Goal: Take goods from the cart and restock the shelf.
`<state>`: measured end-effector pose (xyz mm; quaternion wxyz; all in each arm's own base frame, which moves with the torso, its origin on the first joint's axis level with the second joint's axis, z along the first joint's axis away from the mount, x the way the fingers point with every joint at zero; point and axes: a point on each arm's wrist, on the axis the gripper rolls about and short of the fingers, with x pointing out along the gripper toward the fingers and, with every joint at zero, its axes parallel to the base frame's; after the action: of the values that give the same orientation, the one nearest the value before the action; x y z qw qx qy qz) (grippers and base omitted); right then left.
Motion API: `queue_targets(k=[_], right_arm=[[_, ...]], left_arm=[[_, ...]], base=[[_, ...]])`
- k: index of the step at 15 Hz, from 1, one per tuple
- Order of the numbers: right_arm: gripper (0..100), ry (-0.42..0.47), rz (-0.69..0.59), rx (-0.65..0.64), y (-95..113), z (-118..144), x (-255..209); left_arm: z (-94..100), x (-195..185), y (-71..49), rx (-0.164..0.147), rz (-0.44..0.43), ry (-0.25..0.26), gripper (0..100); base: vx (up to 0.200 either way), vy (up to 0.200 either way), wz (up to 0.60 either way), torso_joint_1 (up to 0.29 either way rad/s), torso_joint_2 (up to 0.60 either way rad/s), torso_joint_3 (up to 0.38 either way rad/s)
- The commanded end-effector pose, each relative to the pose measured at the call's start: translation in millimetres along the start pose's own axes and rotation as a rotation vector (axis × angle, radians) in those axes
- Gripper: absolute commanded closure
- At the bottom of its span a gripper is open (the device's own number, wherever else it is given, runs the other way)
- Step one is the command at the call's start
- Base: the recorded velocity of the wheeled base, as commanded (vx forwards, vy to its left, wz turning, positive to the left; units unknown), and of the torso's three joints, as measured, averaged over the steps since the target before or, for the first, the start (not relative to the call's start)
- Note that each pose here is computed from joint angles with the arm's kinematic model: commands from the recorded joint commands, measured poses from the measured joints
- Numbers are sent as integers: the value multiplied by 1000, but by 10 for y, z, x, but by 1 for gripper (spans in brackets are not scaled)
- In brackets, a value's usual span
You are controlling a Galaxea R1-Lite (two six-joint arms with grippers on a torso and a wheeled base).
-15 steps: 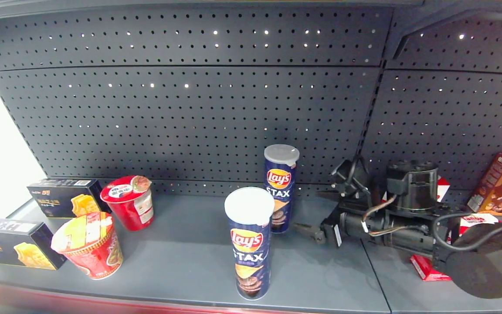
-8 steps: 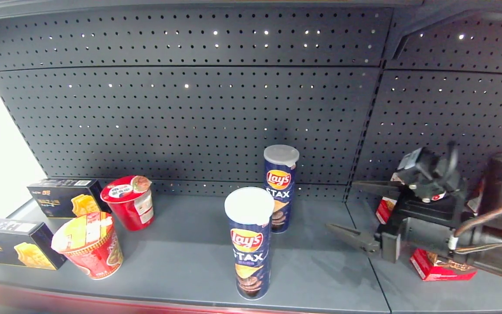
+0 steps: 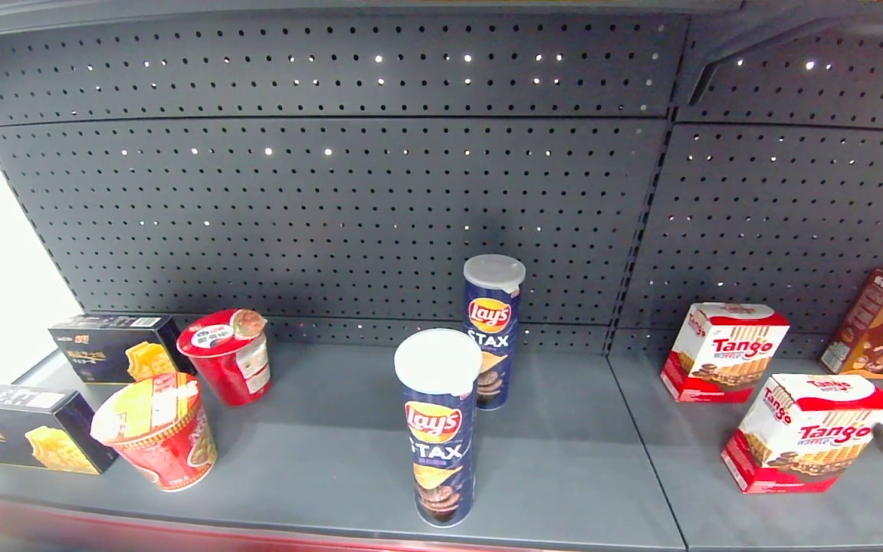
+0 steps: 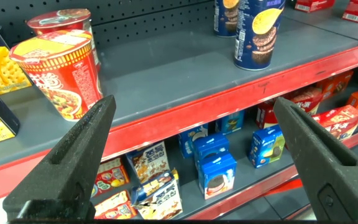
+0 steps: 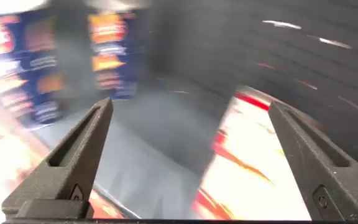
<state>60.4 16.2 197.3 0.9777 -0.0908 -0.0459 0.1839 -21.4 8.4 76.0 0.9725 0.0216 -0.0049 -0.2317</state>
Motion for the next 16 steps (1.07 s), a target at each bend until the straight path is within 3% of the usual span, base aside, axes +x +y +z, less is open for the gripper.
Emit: queue_targets(k=[1, 2, 3, 4, 8, 16], right_arm=[[0, -69, -307, 119, 173, -439, -592], [0, -69, -307, 119, 173, -439, -592], [0, -11, -301, 149, 288, -799, -708], [0, 41, -301, 163, 337, -915, -766], [0, 200, -465, 193, 363, -1117, -839], [0, 195, -469, 195, 361, -1113, -836]], left_arm=[[0, -1, 0, 0, 0, 0, 0], [0, -1, 0, 0, 0, 0, 0], [0, -1, 0, 0, 0, 0, 0], [0, -1, 0, 0, 0, 0, 0], [0, -1, 0, 0, 0, 0, 0], [-4, 1, 0, 0, 0, 1, 0]], base=[[0, 0, 0, 0, 0, 0], [0, 0, 0, 0, 0, 0], [0, 0, 0, 0, 0, 0], [0, 0, 0, 0, 0, 0], [0, 0, 0, 0, 0, 0], [0, 0, 0, 0, 0, 0]])
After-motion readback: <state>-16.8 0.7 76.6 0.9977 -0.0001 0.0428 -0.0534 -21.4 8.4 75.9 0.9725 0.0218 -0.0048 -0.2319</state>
